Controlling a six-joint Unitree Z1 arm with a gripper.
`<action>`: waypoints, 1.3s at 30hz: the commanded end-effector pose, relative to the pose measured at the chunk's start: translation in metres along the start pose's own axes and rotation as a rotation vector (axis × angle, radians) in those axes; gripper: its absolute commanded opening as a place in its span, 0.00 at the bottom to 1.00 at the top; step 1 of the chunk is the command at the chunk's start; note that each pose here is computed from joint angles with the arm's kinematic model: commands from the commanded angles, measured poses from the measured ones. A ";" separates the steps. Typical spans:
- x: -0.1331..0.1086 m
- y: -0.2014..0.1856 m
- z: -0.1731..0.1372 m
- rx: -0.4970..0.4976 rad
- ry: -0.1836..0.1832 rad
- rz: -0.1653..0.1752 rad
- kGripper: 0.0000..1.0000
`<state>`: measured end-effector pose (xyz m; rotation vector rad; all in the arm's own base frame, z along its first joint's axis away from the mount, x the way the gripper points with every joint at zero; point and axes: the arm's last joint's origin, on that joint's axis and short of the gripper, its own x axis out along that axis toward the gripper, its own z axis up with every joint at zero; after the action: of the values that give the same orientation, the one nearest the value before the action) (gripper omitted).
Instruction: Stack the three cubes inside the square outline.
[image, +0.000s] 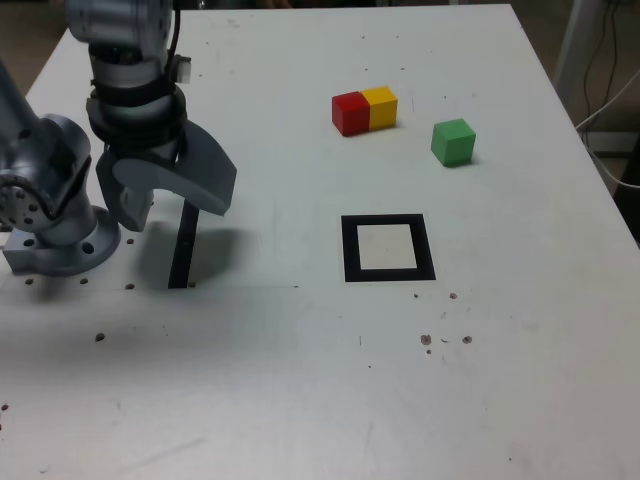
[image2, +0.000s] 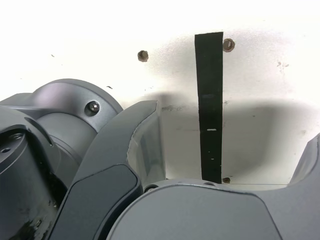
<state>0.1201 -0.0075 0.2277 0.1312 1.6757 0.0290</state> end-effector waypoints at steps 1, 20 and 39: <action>0.000 0.000 0.000 -0.004 -0.001 0.003 1.00; -0.036 0.005 0.018 0.031 -0.050 0.016 0.99; -0.072 0.082 0.072 0.232 -0.007 0.075 0.98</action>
<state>0.1967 0.0546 0.2966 0.3507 1.6608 -0.0977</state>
